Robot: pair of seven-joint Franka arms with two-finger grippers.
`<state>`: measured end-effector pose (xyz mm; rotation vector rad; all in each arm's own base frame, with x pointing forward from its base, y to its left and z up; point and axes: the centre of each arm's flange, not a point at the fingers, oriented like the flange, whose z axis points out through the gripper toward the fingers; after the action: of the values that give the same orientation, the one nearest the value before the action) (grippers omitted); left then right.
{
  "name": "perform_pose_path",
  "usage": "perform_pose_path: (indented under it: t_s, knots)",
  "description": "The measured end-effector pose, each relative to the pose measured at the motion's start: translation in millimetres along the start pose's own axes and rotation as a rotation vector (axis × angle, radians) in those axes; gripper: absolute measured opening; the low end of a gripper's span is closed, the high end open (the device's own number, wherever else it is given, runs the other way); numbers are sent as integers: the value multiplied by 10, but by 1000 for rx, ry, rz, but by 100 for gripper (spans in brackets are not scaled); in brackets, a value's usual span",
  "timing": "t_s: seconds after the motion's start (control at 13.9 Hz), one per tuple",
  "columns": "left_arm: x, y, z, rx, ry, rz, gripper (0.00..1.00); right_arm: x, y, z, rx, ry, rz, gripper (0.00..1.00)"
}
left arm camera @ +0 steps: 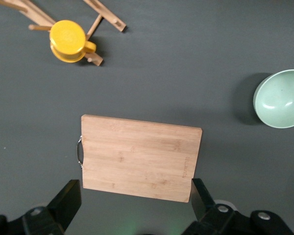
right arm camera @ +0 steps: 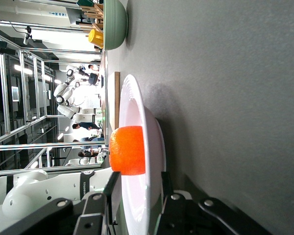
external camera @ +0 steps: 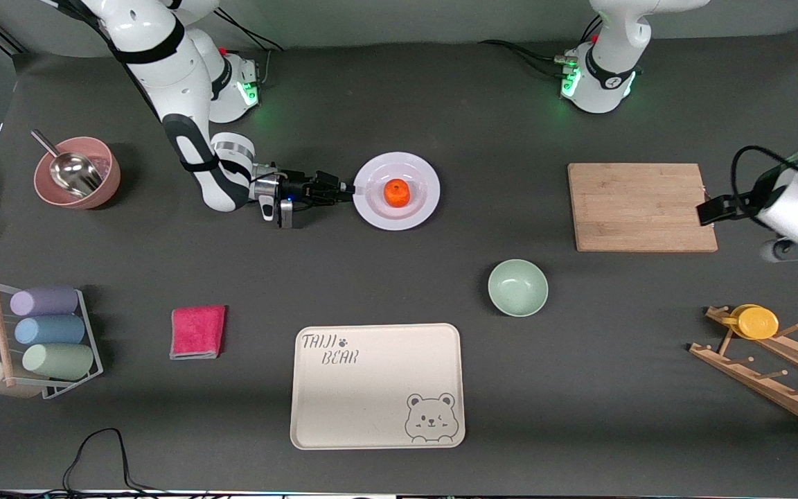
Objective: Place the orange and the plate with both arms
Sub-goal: 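Grip the plate rim with the right gripper and slide it toward the tray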
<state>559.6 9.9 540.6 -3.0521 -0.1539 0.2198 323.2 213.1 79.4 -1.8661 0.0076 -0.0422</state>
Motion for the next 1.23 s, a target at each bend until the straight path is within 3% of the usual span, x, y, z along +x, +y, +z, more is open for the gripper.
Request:
perform_pose_path:
  t_s: [0.36, 0.5, 0.72, 1.08, 1.23]
  knots:
    - [-284, -139, -41, -13, 18, -17, 100, 2, -60, 186, 26, 13, 3, 40]
    - [-315, -277, -53, -19, 20, -41, 100, -22, -73, 249, 32, 12, 6, 34]
    - [-318, -301, -30, -21, 16, -42, 100, -22, -61, 252, 30, 12, 7, 4]
    - [-320, -230, 1, -20, 10, -28, 100, 262, -240, 181, 63, 51, 25, 4]
    - [-323, -201, -1, -19, 9, -23, 100, 522, -555, 14, 89, 19, 53, 4]
